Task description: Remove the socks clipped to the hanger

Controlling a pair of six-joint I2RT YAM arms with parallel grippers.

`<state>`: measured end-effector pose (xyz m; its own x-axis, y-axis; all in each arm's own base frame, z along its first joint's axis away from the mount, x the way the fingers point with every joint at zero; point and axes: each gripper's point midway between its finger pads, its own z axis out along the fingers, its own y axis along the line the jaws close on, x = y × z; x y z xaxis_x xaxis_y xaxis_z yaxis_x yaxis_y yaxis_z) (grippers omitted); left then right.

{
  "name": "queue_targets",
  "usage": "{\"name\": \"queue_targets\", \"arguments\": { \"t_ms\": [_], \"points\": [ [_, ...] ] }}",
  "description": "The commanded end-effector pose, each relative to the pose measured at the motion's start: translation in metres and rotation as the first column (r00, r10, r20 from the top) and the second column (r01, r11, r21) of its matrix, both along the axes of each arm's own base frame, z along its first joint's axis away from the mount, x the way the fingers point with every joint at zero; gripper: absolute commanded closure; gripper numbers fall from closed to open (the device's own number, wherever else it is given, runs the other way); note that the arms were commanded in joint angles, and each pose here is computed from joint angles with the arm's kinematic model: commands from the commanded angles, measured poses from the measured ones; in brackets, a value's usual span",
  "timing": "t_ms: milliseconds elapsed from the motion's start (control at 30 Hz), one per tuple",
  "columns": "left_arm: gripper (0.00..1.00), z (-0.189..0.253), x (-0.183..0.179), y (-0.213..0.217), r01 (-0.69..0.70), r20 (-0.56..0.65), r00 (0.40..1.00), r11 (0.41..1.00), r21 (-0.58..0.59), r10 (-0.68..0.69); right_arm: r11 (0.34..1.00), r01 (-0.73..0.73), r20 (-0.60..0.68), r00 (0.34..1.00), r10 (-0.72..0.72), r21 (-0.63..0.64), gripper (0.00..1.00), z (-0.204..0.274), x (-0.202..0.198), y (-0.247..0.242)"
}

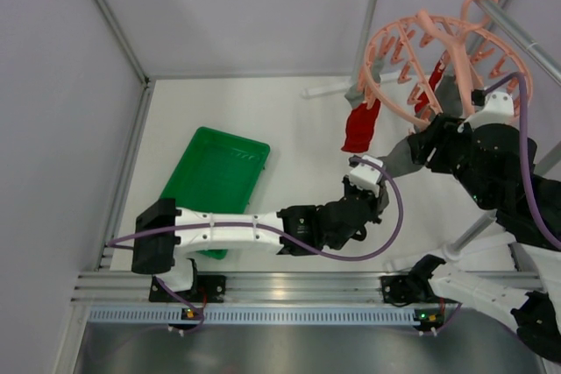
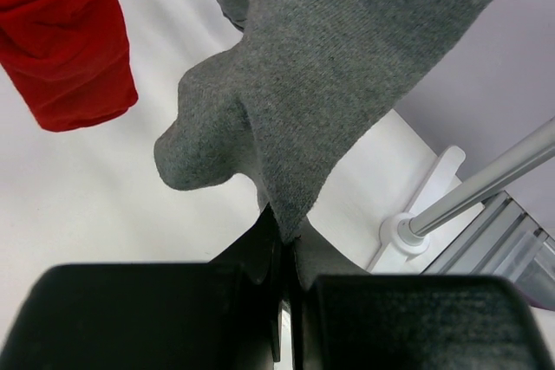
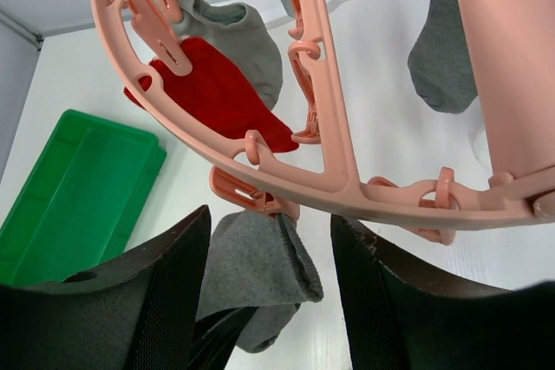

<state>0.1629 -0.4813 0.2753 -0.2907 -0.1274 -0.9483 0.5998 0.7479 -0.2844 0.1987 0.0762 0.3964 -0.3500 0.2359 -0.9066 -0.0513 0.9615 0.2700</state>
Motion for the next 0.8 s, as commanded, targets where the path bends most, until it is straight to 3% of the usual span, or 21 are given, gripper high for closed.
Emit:
{"name": "queue_targets", "arguments": {
  "t_ms": [0, 767],
  "points": [
    [1.0, 0.014, -0.001, -0.008, 0.004, 0.01, 1.0, 1.0, -0.024, -0.004, 1.0, -0.025, 0.033, 0.999, 0.025, 0.0, 0.45, 0.007, 0.009, 0.011],
    [1.0, 0.009, -0.006, -0.012, 0.032, -0.013, 0.999, 0.999, -0.033, -0.033, 0.999, 0.003, 0.159, 0.987, 0.003, -0.039, 0.48, 0.012, 0.031, 0.013]
  ]
}}
